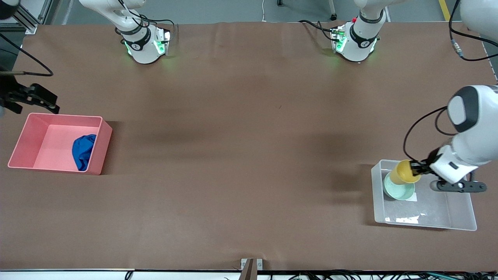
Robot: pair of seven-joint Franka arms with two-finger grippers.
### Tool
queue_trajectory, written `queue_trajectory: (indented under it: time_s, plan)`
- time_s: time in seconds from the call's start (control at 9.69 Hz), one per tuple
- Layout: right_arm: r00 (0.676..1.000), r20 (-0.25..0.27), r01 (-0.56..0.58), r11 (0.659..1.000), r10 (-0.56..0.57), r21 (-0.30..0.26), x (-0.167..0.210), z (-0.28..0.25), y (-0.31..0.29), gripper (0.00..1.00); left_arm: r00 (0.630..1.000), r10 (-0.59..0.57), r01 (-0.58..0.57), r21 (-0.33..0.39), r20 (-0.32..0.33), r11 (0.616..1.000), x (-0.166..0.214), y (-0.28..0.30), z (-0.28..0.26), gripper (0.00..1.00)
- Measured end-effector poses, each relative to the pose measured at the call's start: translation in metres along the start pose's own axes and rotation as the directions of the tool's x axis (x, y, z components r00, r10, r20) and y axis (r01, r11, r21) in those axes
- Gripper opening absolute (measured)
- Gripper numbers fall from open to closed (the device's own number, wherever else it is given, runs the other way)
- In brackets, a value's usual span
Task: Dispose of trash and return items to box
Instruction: 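Lower the yellow cup into the green bowl and open the left gripper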
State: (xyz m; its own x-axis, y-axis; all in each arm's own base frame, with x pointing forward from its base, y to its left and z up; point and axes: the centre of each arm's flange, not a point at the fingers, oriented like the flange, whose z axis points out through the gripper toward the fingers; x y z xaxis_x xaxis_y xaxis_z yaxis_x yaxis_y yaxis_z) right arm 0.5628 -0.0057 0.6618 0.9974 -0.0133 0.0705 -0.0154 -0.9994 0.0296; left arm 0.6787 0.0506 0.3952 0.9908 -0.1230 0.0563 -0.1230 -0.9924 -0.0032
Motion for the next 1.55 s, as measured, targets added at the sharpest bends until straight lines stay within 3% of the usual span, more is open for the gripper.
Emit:
queue_trajectory:
  time_s: [0.52, 0.83, 1.03, 1.24, 1.55]
  plan:
    - [1.000, -0.009, -0.017, 1.000, 0.018, 0.021, 0.004, -0.003, 0.007, 1.00, 0.993, 0.105, -0.104, -0.021, 0.049, 0.994, 0.016, -0.048, 0.079, 0.03]
    - [0.999, 0.026, -0.019, 1.000, 0.018, 0.021, -0.002, -0.003, 0.030, 1.00, 0.991, 0.105, -0.101, -0.050, 0.079, 0.994, 0.017, -0.048, 0.120, 0.03]
    - [0.999, 0.040, 0.019, 1.000, -0.020, 0.024, 0.000, 0.002, 0.013, 1.00, 0.992, 0.104, -0.100, -0.055, 0.074, 0.994, 0.018, -0.048, 0.132, 0.04]
    - [0.998, 0.061, 0.030, 0.999, -0.031, 0.024, 0.006, 0.014, 0.007, 1.00, 0.992, 0.101, -0.097, -0.057, 0.069, 0.994, 0.018, -0.049, 0.138, 0.13]
    - [0.998, 0.055, 0.029, 0.999, -0.030, 0.024, 0.007, 0.013, 0.007, 1.00, 0.996, 0.079, -0.077, -0.049, 0.048, 0.996, 0.023, -0.054, 0.129, 0.57]
